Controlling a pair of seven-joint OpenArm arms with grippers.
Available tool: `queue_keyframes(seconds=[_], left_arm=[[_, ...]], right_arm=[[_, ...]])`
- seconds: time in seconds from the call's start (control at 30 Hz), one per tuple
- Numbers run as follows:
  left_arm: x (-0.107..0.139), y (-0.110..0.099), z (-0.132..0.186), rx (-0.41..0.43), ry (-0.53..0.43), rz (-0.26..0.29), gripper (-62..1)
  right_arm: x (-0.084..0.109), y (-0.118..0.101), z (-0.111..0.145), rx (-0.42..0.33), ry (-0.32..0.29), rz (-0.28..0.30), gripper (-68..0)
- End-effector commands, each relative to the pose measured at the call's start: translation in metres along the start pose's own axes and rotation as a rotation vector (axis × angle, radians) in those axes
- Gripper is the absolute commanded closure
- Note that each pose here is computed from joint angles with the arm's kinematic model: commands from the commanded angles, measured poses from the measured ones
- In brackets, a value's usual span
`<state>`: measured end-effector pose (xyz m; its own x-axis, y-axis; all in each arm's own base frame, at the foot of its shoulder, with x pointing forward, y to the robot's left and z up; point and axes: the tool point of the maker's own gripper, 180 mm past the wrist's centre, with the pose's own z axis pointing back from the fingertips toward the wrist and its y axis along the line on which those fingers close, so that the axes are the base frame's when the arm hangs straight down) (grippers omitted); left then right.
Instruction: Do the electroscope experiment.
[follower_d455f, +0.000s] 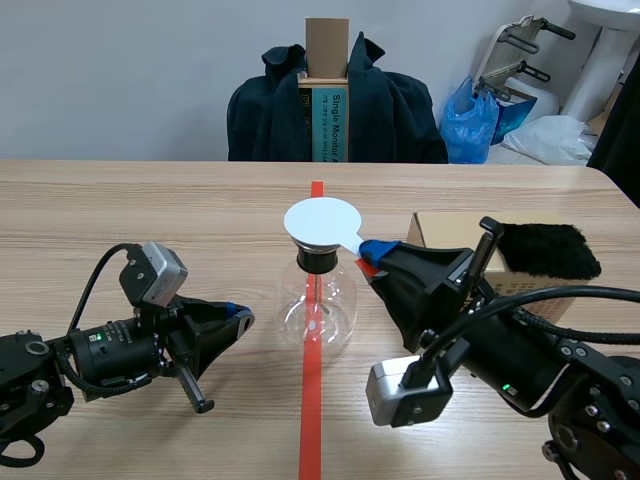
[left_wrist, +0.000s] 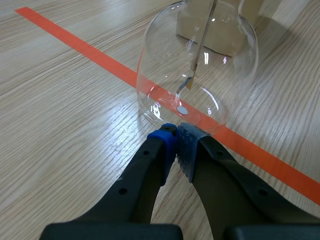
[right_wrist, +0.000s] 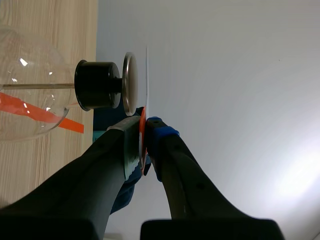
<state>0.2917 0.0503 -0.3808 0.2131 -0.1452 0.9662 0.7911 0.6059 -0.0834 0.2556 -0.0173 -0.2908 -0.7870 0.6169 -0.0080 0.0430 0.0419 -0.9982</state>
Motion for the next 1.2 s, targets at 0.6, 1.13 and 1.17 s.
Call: queue_keyframes(seconds=[0.6, 1.13, 1.17], left_arm=[[0.012, 0.000, -0.002, -0.003, -0.041, -0.004, -3.0], [0.012, 0.000, -0.002, -0.003, -0.041, -0.004, -3.0], [0.012, 0.000, -0.002, -0.003, -0.041, -0.004, -3.0]], right_arm=[[-0.045, -0.015, 0.001, -0.037, 0.199, 0.035, -0.7], [-0.117, -0.058, 0.041, -0.155, 0.510, 0.132, -0.7], [-0.121, -0.063, 0.046, -0.164, 0.527, 0.135, -0.7]])
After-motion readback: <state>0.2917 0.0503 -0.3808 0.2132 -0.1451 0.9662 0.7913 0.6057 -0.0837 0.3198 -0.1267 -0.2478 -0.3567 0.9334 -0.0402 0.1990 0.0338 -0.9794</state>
